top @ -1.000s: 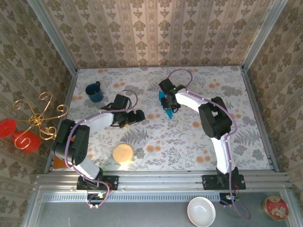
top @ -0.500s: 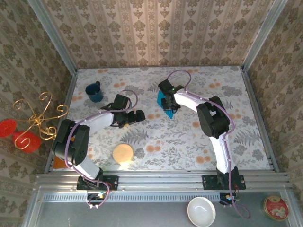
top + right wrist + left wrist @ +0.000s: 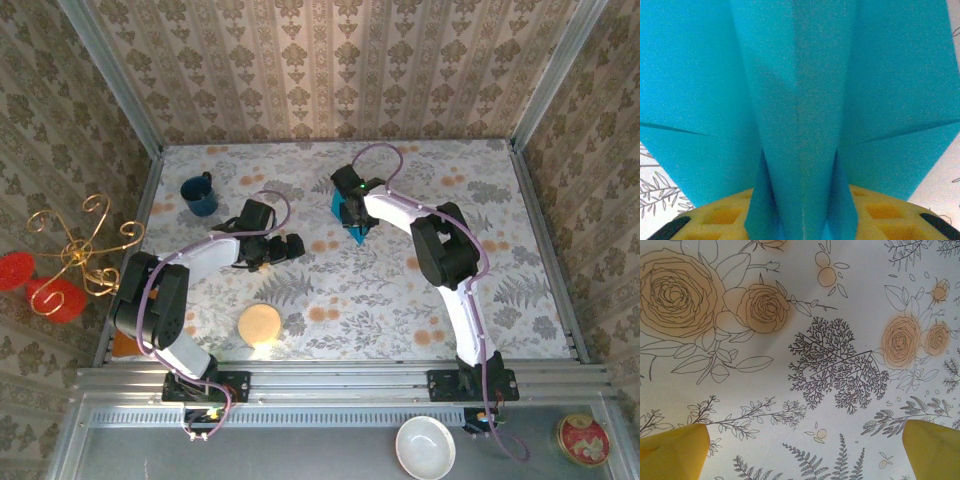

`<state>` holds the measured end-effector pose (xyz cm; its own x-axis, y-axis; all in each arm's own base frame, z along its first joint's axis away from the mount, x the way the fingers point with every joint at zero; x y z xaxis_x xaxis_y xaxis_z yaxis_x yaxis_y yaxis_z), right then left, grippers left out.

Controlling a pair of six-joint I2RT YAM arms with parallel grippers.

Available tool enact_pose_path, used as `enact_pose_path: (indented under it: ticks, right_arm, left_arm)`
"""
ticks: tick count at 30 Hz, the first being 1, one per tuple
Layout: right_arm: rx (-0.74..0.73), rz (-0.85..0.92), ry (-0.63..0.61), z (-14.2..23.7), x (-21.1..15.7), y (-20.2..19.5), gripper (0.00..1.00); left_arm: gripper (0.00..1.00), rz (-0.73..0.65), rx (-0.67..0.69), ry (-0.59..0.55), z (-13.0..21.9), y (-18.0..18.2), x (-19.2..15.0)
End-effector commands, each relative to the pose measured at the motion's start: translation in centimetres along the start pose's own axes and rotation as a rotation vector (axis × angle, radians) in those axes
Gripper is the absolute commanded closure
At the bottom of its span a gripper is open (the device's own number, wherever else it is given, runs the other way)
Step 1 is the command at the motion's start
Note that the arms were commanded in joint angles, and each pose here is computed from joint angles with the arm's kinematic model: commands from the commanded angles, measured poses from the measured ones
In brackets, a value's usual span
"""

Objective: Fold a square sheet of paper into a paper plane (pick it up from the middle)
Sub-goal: Move the paper plane to the top-center of the table.

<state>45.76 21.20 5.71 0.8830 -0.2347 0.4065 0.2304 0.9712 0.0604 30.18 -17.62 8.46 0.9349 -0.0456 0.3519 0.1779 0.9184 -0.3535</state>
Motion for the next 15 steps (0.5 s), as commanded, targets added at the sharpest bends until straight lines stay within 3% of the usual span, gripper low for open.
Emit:
enact_pose_path:
  ticks: [1, 8, 15]
  right_arm:
    - [-0.097, -0.011, 0.091, -2.7, -2.3, -1.8, 0.56]
    - [-0.038, -0.024, 0.059, -0.2, -0.7, -1.0, 0.56]
    - [0.087, -0.052, -0.032, 6.5, 2.3, -0.8, 0.49]
  left_arm:
    - [0.00, -0.030, 0.014, -0.007, 0.5, -0.2, 0.5]
    - [0.00, -0.039, 0.004, -0.041, 1.5, -0.7, 1.3]
    - [0.00, -0.124, -0.017, -0.138, 3.2, -2.8, 3.3]
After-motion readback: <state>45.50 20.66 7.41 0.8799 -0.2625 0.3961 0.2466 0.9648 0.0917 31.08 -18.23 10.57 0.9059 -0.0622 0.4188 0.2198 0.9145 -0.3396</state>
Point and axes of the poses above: each hand's point on the last joint's axis, 136 mm out from that joint toward the fingers, its own z axis back along the fingers, its own y axis along the line the jaws close on, x = y × z, the point moved 4 cm from there along z, back along the fingers, and after that the axes turned 12 degrees about -z, right-handed, at the moved point
